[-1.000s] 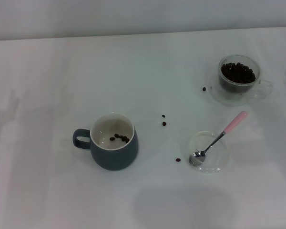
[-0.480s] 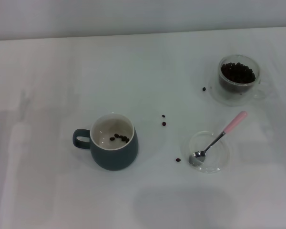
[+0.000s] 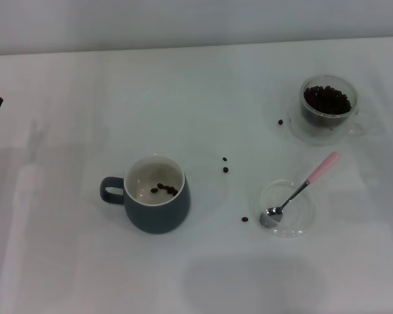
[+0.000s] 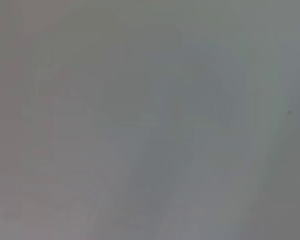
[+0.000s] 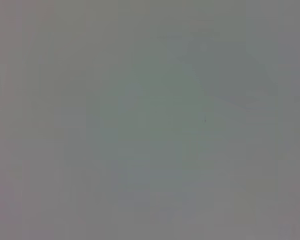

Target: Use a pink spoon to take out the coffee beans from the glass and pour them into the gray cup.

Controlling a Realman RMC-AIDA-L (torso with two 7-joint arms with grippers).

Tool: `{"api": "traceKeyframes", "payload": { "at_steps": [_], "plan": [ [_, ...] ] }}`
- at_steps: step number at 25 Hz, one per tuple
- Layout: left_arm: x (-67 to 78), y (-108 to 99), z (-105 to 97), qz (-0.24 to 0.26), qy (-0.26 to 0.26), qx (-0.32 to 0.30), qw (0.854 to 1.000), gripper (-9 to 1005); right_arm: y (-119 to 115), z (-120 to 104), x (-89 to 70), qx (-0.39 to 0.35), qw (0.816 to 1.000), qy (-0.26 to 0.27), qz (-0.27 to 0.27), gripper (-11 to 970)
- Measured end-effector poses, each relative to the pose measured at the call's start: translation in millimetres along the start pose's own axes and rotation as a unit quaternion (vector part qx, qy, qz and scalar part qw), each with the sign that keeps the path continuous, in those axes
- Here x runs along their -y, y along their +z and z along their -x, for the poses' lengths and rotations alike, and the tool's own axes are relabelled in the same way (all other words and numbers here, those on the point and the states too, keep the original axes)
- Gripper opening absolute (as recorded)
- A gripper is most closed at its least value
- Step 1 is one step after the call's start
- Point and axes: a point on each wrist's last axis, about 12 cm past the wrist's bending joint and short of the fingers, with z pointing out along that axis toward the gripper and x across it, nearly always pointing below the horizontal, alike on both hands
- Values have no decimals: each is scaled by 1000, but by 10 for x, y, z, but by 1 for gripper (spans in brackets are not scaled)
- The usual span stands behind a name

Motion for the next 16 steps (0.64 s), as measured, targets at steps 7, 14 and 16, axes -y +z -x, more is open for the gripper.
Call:
{"api": "traceKeyframes", "payload": {
  "at_steps": [7, 14, 16],
  "plan": [
    [35, 56, 1, -1, -6, -3, 1000, 887, 3, -8, 12, -3, 999, 33, -7, 874],
    [42, 90, 15, -7, 1, -3, 1000, 887, -8, -17, 32, -2, 998, 61, -23, 874],
    [39, 90, 15, -7, 1, -3, 1000, 887, -8, -22, 33, -4, 998, 61, -23, 874]
  ]
}}
